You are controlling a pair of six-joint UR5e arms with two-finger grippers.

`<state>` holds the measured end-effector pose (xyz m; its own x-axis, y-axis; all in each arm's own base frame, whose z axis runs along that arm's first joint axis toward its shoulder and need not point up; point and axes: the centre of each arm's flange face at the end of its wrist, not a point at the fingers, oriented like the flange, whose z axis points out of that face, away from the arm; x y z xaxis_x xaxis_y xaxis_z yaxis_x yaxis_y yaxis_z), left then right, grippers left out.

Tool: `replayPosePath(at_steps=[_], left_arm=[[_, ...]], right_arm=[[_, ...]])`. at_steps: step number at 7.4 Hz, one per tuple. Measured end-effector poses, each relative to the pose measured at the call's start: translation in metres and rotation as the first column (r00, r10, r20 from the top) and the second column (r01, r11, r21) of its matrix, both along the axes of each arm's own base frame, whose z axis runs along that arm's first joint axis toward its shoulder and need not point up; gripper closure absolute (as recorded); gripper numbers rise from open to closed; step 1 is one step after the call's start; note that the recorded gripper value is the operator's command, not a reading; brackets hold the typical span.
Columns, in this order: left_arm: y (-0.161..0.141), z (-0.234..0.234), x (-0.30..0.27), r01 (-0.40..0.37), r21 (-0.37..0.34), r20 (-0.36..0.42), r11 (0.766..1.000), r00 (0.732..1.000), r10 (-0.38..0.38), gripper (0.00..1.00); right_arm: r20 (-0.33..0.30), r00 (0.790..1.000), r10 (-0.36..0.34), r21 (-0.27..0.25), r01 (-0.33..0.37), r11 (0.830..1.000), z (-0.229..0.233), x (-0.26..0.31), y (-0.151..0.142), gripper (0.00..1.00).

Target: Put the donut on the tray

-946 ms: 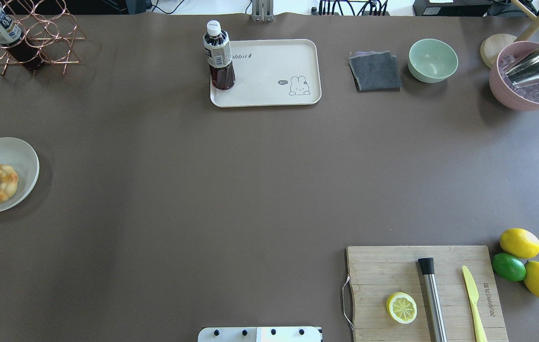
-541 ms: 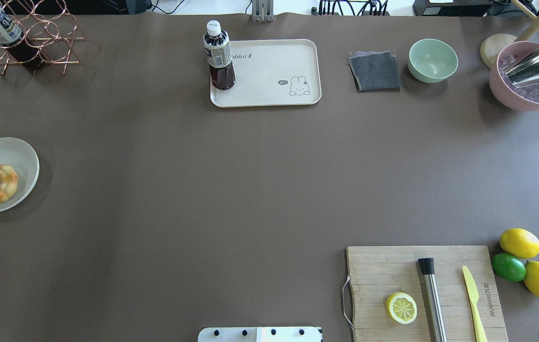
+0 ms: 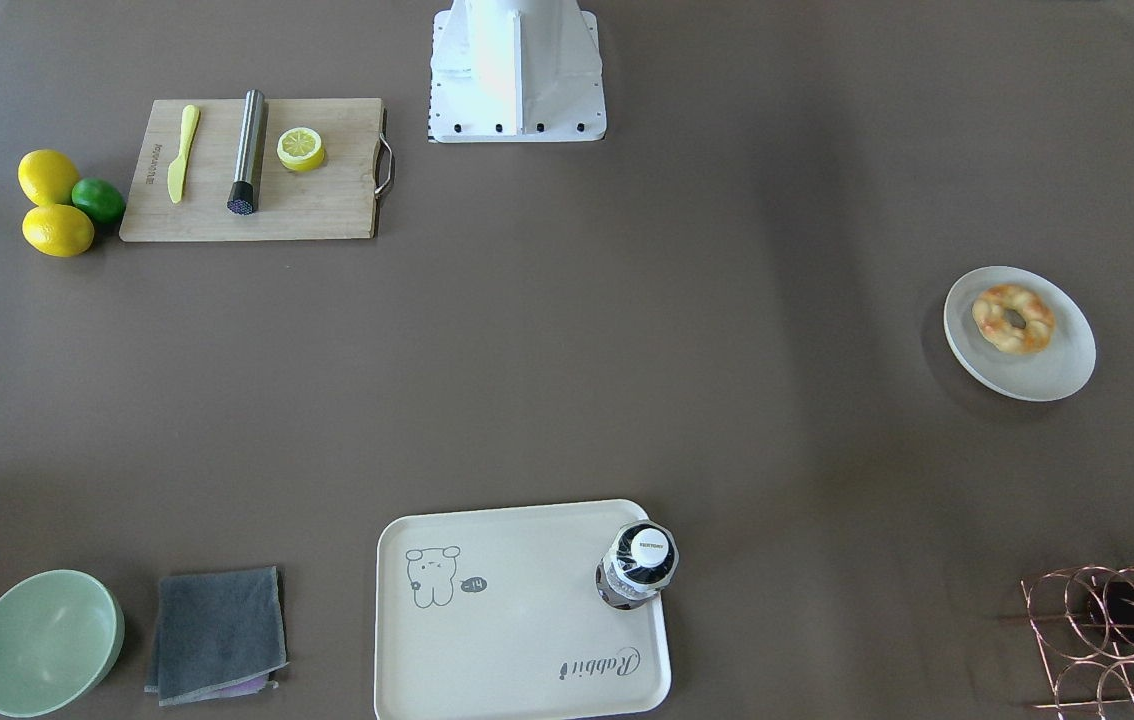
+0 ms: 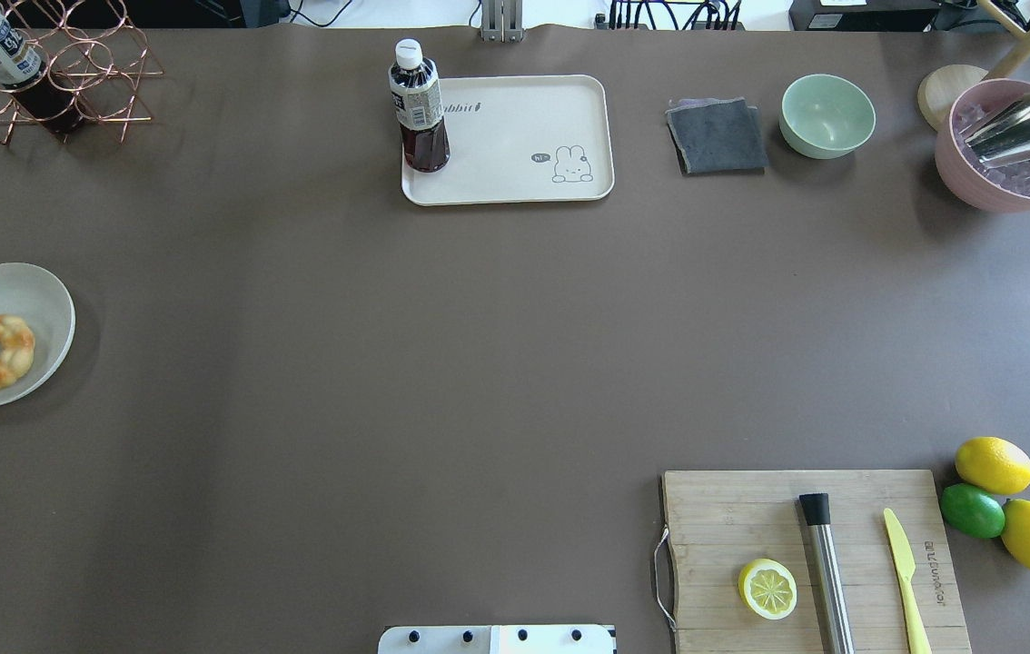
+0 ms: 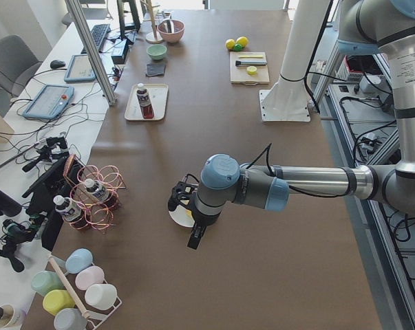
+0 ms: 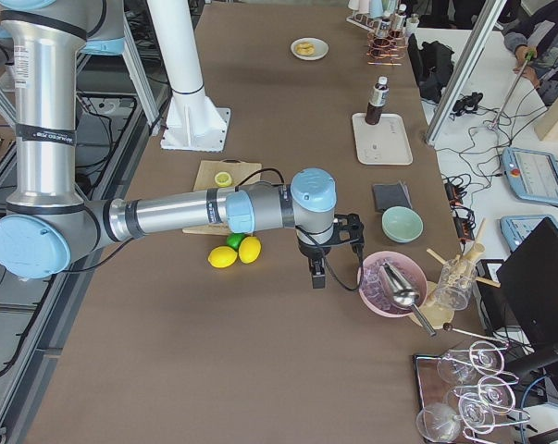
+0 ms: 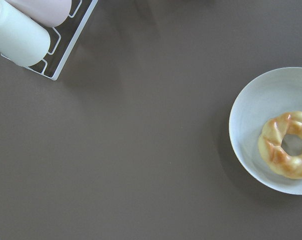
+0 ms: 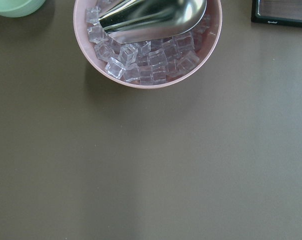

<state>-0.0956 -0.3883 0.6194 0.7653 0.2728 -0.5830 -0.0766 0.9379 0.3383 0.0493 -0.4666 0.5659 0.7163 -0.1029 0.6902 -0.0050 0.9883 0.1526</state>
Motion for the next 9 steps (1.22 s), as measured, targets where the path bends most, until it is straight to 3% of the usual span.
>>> replayPosePath(at_steps=[5,9], left_arm=[[-0.003,0.007,0.016,-0.045,-0.014,-0.001,0.999,0.999,0.045,0.03],[-0.003,0.021,0.035,-0.051,-0.085,-0.050,0.995,0.998,0.047,0.03]], right_arm=[[0.001,1.000,-0.006,0.002,0.006,1.000,-0.002,-0.003,-0.001,0.00],[0.013,0.998,-0.057,0.032,0.057,0.998,-0.017,-0.027,-0.006,0.00]])
